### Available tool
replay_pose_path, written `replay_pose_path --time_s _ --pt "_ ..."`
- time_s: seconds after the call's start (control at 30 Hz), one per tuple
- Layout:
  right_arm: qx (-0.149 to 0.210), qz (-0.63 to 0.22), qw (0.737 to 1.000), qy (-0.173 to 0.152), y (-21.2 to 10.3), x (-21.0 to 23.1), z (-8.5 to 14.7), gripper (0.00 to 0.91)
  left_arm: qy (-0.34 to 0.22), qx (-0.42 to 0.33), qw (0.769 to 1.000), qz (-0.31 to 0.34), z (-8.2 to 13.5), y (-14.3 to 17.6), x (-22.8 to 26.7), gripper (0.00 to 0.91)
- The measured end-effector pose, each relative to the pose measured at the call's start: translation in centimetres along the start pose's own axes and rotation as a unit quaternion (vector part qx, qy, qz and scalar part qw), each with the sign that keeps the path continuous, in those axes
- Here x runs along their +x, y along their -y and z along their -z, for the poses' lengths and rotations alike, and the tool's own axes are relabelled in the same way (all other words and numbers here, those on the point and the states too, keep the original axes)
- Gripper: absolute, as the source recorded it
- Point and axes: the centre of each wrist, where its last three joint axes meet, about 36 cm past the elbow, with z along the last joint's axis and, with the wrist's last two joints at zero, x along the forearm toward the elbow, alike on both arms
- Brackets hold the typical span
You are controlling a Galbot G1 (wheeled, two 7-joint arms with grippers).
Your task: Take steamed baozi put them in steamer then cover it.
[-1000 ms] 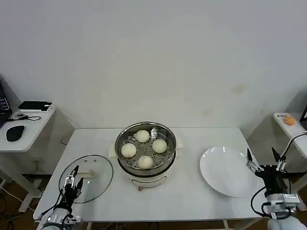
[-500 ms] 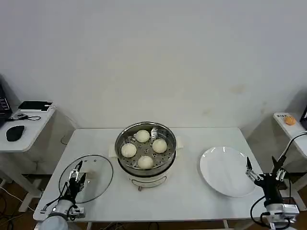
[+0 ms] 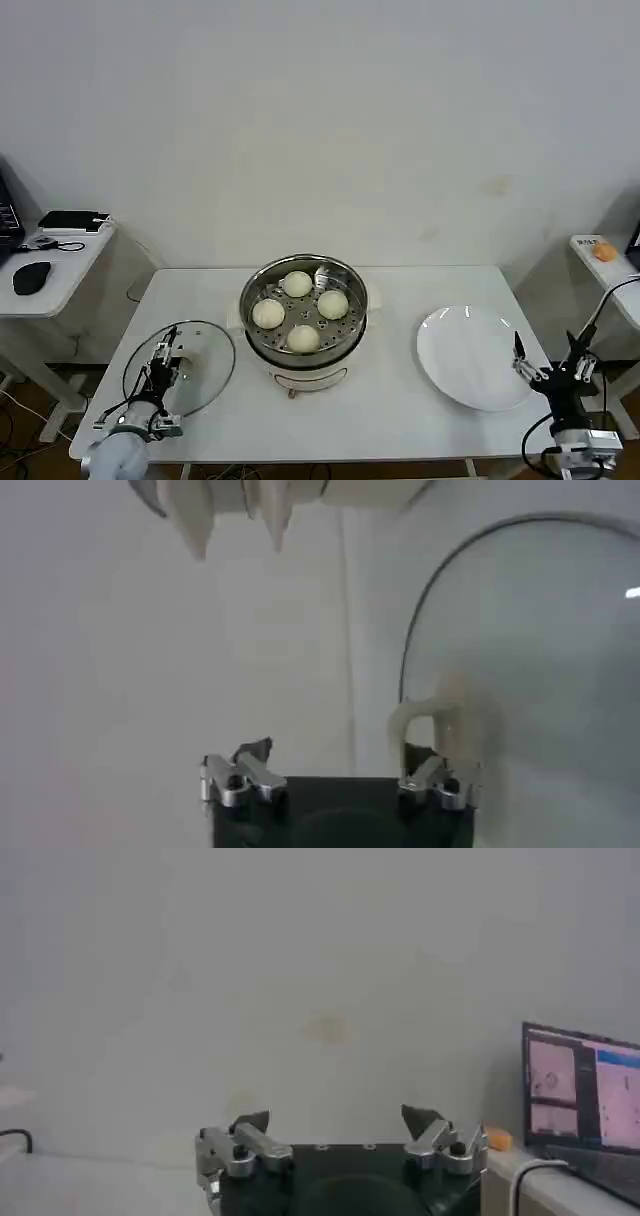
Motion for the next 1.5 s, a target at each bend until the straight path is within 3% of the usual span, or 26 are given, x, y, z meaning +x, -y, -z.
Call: replay_pose_path --time_s 0.73,1.2,1.5 --pt "0.002 0.015 1.0 0.009 -0.9 0.2 0.7 0.907 -0.013 0.005 0.999 0.051 0.1 -1.9 1.2 0.0" --pt "0.009 0.04 0.999 0.007 -1.4 0.1 0.6 0.907 -0.051 0.003 0.991 0.123 1.5 -9.6 3.8 0.0" --pt "0.01 0.054 0.999 -0.001 -1.9 0.1 0.3 0.907 -0.044 0.025 0.989 0.142 3.7 -14.8 4.7 0.0"
